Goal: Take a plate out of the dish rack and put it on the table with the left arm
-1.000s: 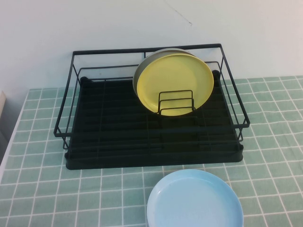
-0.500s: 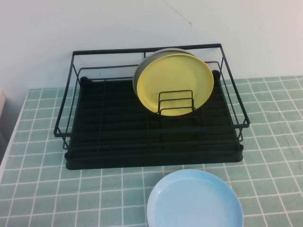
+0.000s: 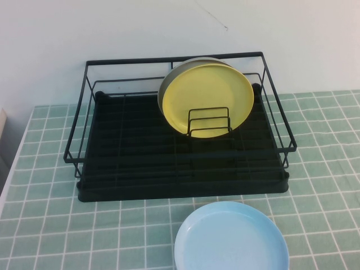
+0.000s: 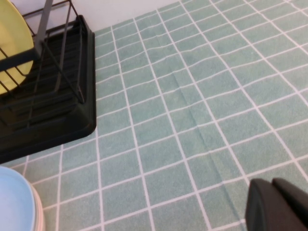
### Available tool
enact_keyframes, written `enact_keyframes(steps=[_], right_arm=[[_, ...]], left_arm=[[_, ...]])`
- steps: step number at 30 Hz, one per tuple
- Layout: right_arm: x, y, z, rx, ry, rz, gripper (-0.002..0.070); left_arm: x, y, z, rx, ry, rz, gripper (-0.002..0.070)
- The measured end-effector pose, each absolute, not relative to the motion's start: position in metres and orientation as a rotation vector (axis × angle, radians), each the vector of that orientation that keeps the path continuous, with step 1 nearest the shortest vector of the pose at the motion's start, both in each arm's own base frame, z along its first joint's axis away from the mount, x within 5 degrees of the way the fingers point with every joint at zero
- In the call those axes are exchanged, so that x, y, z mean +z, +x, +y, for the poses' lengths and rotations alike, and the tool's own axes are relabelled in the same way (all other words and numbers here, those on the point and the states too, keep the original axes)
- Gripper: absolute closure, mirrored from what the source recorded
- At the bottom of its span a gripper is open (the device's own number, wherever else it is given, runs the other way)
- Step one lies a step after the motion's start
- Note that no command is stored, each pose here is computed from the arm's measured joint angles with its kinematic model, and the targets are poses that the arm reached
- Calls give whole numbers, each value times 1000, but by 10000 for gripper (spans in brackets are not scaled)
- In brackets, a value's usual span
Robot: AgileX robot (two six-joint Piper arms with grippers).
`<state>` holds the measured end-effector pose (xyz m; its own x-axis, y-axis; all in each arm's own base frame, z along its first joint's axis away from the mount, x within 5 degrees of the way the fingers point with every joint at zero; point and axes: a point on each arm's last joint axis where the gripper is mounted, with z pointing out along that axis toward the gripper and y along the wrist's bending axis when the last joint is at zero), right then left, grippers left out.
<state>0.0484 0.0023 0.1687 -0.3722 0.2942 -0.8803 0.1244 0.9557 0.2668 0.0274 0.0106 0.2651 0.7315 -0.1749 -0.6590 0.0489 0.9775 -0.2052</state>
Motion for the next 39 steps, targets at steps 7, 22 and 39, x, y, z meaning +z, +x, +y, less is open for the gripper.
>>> enact_keyframes(steps=[7,22,39], right_arm=[[169,48,2,184,301,1956,678],[169,48,2,184,301,1956,678],[169,48,2,184,301,1956,678]], left_arm=[[301,7,11,-299,-218,530,678],[441,46,1,-42,-48,1155,678],[400,173,-23,-309,-116,1708,678]])
